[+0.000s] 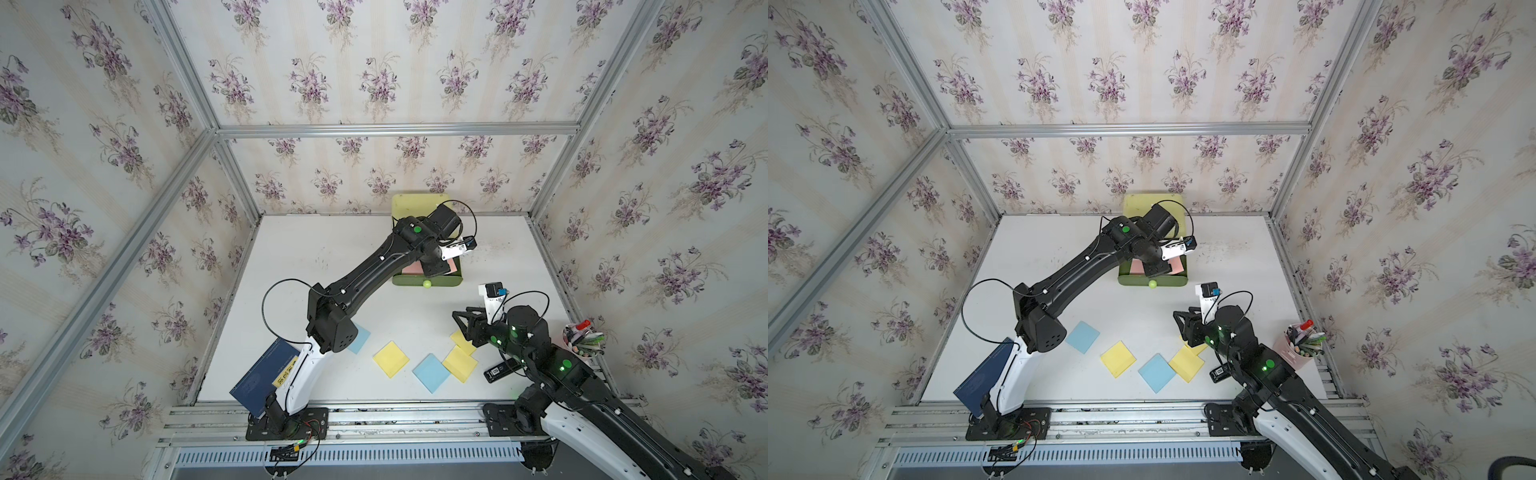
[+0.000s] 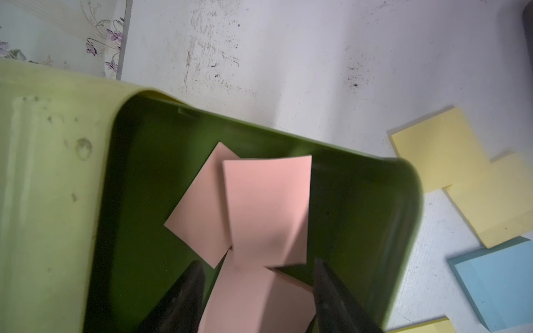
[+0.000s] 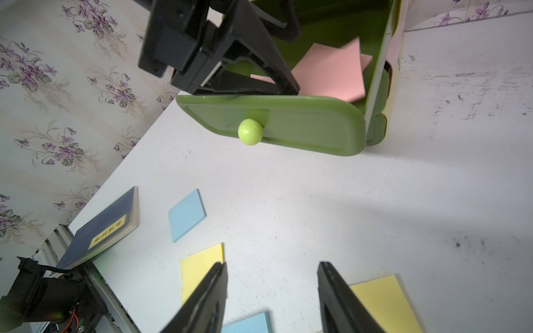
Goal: Please put the sticky notes in the drawer by color
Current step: Place the sticky notes in the drawer.
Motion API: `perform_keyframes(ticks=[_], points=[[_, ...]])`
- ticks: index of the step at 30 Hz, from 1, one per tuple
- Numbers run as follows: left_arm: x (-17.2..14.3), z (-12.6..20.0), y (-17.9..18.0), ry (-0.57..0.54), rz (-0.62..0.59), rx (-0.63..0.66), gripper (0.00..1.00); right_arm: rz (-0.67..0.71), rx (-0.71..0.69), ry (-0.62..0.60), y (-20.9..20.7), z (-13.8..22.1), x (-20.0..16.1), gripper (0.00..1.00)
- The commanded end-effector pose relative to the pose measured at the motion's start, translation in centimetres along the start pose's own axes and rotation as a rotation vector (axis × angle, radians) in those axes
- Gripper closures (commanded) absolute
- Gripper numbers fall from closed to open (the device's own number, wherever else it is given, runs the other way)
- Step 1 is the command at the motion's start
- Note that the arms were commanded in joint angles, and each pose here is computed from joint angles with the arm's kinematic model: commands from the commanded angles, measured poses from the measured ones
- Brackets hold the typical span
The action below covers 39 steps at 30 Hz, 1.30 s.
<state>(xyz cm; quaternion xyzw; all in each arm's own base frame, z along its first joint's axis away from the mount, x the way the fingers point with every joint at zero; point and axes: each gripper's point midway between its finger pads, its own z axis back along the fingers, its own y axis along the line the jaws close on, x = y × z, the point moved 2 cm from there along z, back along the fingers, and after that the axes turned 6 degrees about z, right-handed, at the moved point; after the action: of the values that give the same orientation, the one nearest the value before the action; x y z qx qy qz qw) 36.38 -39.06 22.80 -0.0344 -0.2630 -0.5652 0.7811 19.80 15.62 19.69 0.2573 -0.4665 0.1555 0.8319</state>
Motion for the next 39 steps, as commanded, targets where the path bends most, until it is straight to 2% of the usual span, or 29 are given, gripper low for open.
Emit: perform_keyframes(ticks=[1,5,8,12,14,16,19,21,24,27,34,37,39], points=[[0.2,1.2,0.0,-0.016,0.003,0.007,0.4,0.011,0.005,-0.034,0.2,0.0,1.0,0.45],[0.0,1.5,0.2,-0.009,0.016,0.023,0.37,0.009,0.008,-0.034,0.3,-0.2,1.0,0.45],[0.4,2.8,0.7,-0.041,0.071,0.041,0.35,0.009,0.008,-0.039,0.3,-0.3,1.1,0.45],[2.2,6.3,1.7,-0.185,0.197,0.059,0.28,0.018,0.04,-0.037,0.8,-1.2,1.5,0.44],[2.8,8.4,2.7,-0.269,0.297,0.061,0.26,0.023,0.057,-0.027,1.2,-1.7,1.8,0.45],[2.8,10.3,4.4,-0.355,0.456,0.05,0.24,0.033,0.073,-0.028,1.6,-2.1,2.3,0.45],[1.3,11.4,7.4,-0.442,0.739,-0.013,0.23,0.042,0.079,-0.035,1.9,-2.4,3.0,0.46],[0.1,11.4,9.0,-0.476,0.873,-0.07,0.23,0.051,0.085,-0.04,2.1,-2.5,3.4,0.47],[-2.0,10.1,11.2,-0.455,0.999,-0.039,0.23,0.076,0.127,-0.016,2.8,-3.3,3.4,0.51],[-3.4,8.4,12.5,-0.412,1.062,-0.029,0.24,0.087,0.176,0.038,3.6,-4.5,3.0,0.53],[-6.1,4.9,14.7,-0.296,1.088,0.112,0.27,0.107,0.161,0.048,3.6,-6.7,4.0,0.53],[-6.9,3.3,14.7,-0.23,1.097,0.097,0.3,0.126,0.149,0.047,3.7,-7.5,4.9,0.54],[-6.8,2.8,14.6,-0.234,1.094,0.084,0.31,0.135,0.14,0.055,3.6,-8.1,5.0,0.54]])
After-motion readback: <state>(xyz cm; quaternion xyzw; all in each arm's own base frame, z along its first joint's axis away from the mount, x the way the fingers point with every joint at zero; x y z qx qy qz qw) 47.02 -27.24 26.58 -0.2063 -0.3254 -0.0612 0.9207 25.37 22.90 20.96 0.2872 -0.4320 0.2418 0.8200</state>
